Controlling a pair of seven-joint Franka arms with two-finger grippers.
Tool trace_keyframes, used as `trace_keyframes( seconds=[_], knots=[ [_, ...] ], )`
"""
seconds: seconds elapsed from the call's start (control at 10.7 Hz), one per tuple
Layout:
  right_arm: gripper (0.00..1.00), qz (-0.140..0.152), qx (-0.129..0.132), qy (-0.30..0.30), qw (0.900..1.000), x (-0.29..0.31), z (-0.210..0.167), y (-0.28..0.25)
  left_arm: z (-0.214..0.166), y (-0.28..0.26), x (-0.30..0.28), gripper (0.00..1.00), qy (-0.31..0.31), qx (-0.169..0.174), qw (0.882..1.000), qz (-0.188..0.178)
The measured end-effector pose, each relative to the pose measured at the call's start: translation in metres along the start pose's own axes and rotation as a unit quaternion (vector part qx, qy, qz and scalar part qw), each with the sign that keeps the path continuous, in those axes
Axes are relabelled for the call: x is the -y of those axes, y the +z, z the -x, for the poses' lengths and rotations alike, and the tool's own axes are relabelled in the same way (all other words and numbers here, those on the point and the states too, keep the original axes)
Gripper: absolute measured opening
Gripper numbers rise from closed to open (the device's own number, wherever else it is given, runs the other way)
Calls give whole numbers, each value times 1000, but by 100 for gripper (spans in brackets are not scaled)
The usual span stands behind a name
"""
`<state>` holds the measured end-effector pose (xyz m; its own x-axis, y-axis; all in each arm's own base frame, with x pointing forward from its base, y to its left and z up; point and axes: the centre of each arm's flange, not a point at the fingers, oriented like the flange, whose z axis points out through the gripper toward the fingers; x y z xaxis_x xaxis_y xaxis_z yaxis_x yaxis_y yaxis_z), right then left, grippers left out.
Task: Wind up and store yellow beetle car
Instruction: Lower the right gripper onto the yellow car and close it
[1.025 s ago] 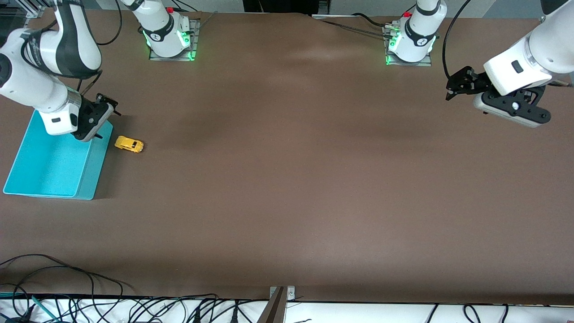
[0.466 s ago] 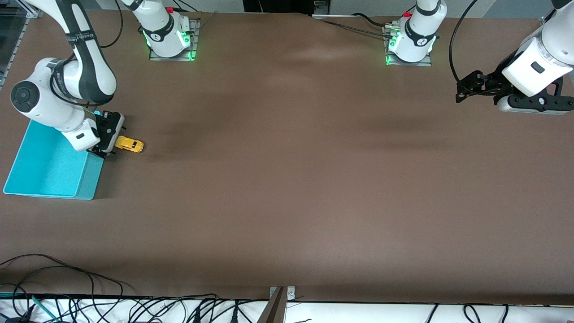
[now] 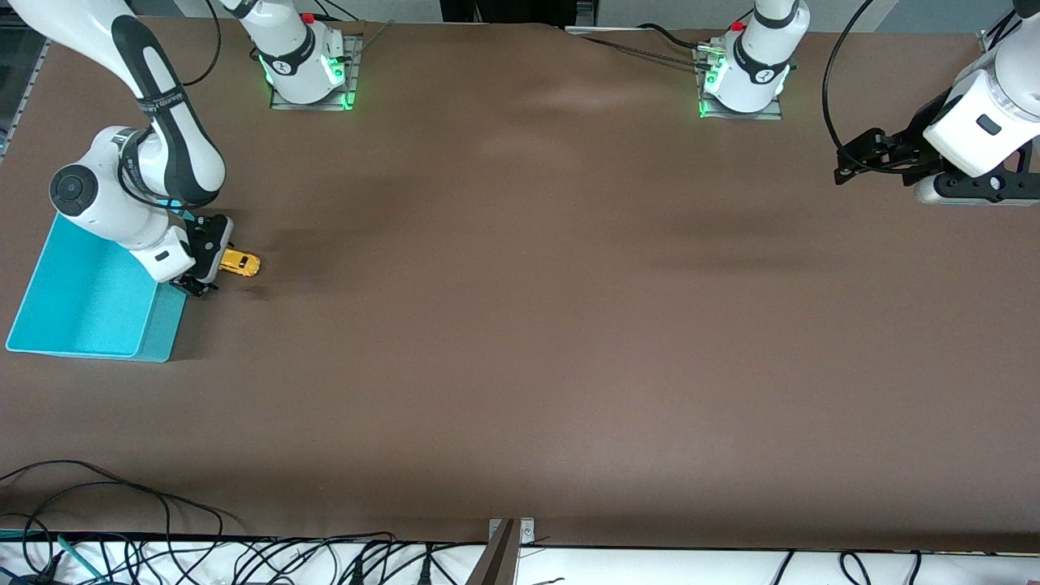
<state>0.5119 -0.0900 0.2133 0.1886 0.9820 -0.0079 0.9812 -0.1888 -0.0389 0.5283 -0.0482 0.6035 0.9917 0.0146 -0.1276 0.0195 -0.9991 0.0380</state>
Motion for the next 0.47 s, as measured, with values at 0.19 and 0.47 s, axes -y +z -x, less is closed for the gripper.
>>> trace_keyframes(
  seconds=[0.19,0.47],
  knots=[
    [100,-4,0,0,1000,1,4,6,0,-1,-2,100,2,-1,1000,0],
    [100,-7,0,-1,1000,7,4,14,1,-3,-2,100,2,-3,1000,0]
  ],
)
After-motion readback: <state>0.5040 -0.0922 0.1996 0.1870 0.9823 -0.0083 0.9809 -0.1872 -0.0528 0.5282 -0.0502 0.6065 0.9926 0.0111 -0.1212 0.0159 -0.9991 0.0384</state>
